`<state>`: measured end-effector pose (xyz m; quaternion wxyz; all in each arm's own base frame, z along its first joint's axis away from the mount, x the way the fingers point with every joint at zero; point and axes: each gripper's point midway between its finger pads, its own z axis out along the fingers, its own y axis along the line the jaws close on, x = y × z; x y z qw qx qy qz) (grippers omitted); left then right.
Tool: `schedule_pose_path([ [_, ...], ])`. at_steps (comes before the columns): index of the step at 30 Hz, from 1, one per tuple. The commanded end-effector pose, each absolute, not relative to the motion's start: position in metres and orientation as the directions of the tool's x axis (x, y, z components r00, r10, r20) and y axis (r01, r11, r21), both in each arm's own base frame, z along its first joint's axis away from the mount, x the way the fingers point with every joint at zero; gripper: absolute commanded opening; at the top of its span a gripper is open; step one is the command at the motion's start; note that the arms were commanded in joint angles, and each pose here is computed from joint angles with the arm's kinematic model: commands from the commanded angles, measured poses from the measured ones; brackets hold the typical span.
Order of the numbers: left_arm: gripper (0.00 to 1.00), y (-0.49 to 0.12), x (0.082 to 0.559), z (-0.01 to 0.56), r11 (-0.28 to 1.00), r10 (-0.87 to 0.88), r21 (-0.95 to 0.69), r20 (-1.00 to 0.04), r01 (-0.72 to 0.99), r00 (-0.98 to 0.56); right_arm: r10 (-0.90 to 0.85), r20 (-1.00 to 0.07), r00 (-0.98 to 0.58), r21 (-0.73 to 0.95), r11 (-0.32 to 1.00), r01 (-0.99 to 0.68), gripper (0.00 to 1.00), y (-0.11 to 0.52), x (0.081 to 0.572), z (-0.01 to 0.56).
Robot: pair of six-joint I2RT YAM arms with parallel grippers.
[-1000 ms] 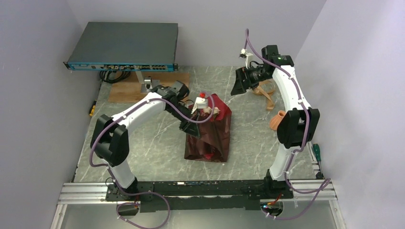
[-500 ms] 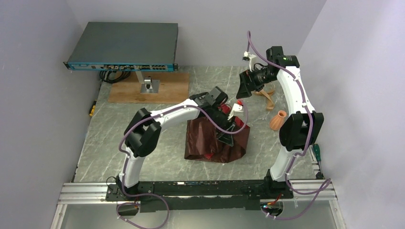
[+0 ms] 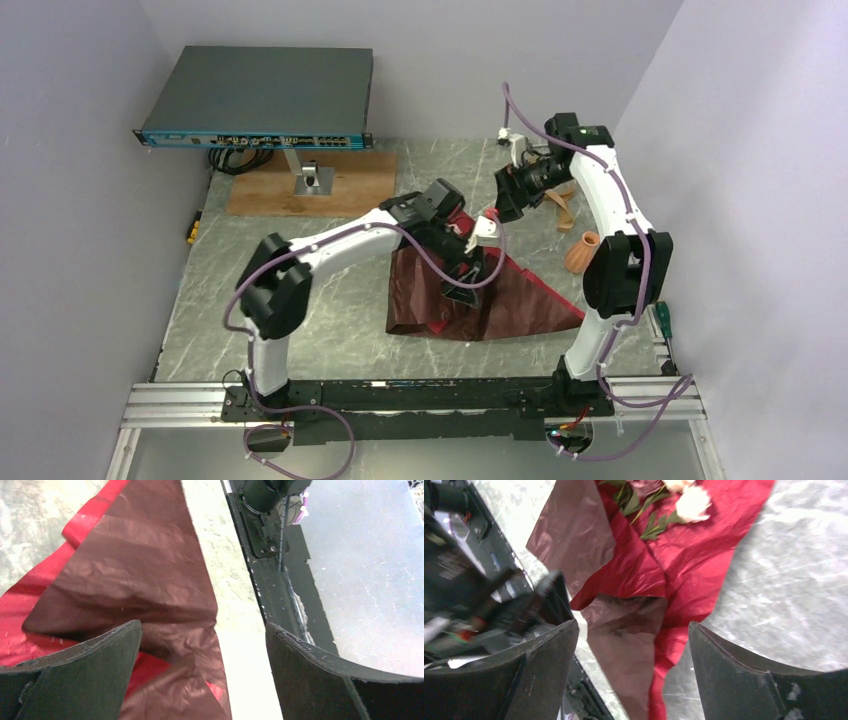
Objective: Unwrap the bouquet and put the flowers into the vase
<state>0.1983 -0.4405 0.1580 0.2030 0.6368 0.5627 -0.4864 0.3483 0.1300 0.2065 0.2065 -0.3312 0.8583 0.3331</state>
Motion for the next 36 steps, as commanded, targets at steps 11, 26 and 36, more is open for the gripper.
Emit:
schedule_pose_path([
  [11, 0.64, -0.326, 0.232, 0.165, -0.049, 0.541, -0.114, -0.838, 0.992, -0.07, -0.528, -0.414, -0.741, 0.596, 0.457, -0.66, 0.43, 0.167, 0.267, 0.133],
  [26, 0.38, -0.273, 0.285, 0.043, 0.155, 0.77, -0.073, -0.616, 0.985, -0.167, -0.534, -0.266, -0.803, 0.581, 0.576, -0.576, 0.35, 0.161, 0.271, 0.048],
  [36, 0.36, -0.272, 0.342, 0.027, 0.271, 0.721, -0.103, -0.637, 0.957, -0.273, -0.471, -0.233, -0.851, 0.472, 0.71, -0.522, 0.33, 0.127, 0.315, 0.016],
])
